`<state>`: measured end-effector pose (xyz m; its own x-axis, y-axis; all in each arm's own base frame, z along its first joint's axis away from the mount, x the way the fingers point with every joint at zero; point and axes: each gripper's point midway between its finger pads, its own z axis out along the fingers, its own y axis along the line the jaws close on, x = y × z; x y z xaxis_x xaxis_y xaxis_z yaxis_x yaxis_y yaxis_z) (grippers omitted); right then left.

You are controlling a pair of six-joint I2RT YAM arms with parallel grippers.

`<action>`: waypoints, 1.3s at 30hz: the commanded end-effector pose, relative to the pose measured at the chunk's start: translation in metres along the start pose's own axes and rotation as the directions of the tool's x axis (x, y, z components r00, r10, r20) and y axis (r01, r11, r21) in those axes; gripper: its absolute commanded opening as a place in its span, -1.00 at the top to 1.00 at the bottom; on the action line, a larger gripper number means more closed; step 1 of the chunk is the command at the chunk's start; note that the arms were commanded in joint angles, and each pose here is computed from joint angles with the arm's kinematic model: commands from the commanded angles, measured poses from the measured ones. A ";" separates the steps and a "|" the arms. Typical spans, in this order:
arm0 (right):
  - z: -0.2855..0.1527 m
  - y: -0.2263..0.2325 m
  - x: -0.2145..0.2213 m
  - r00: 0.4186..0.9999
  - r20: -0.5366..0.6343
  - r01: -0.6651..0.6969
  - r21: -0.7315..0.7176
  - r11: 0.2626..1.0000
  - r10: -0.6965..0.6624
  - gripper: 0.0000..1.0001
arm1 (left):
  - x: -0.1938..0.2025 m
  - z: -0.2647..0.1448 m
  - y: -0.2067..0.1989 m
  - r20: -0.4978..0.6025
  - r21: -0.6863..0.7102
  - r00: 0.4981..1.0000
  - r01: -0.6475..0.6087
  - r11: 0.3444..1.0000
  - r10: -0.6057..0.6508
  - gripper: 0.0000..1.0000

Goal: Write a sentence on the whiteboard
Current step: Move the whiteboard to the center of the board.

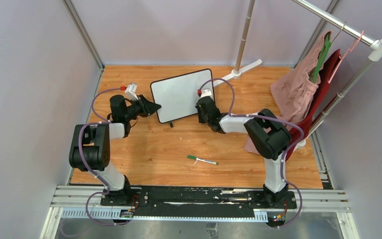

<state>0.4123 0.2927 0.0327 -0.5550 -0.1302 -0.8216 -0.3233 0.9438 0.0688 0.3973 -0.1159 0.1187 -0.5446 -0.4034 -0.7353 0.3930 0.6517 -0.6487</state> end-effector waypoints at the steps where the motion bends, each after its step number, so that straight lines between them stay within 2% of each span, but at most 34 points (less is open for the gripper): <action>1: -0.008 -0.049 0.016 0.998 -0.042 -0.036 0.153 0.988 0.043 1.00 | -0.016 -0.007 -0.001 0.078 -0.016 0.997 -0.023 1.000 0.024 1.00; 8: -0.014 -0.054 0.019 0.997 -0.040 -0.061 0.167 0.984 0.068 1.00 | -0.012 -0.010 -0.008 0.088 -0.011 0.996 -0.029 1.000 0.030 1.00; 13: -0.017 -0.054 0.025 0.993 -0.042 -0.102 0.171 0.980 0.111 1.00 | 0.012 -0.001 -0.023 0.041 -0.016 0.996 -0.075 0.997 0.075 1.00; 18: -0.019 -0.054 0.028 0.988 -0.044 -0.139 0.178 0.974 0.149 1.00 | 0.006 -0.014 -0.027 0.143 -0.063 0.986 -0.073 0.995 0.081 1.00; 23: -0.022 -0.060 0.031 0.986 -0.045 -0.147 0.193 0.970 0.159 1.00 | 0.004 -0.026 -0.020 0.164 -0.146 0.980 -0.092 0.985 0.116 1.00; 34: -0.023 -0.070 0.040 0.979 -0.057 -0.180 0.220 0.959 0.197 1.00 | 0.014 -0.032 -0.020 0.164 -0.149 0.981 -0.079 0.986 0.103 1.00; 38: -0.024 -0.064 0.038 0.980 -0.069 -0.171 0.185 0.968 0.187 1.00 | 0.022 -0.028 -0.021 0.135 -0.139 0.985 -0.084 0.987 0.103 1.00; 39: -0.024 -0.061 0.038 0.981 -0.074 -0.167 0.169 0.971 0.182 1.00 | 0.025 -0.026 -0.022 0.128 -0.135 0.987 -0.084 0.987 0.101 0.95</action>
<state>0.3984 0.2656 0.0310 -0.5922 -0.0258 -0.8054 -0.2298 0.9634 0.1380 0.3544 -0.1286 0.1328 -0.3984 -0.4169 -0.8170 0.3850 0.7325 -0.5615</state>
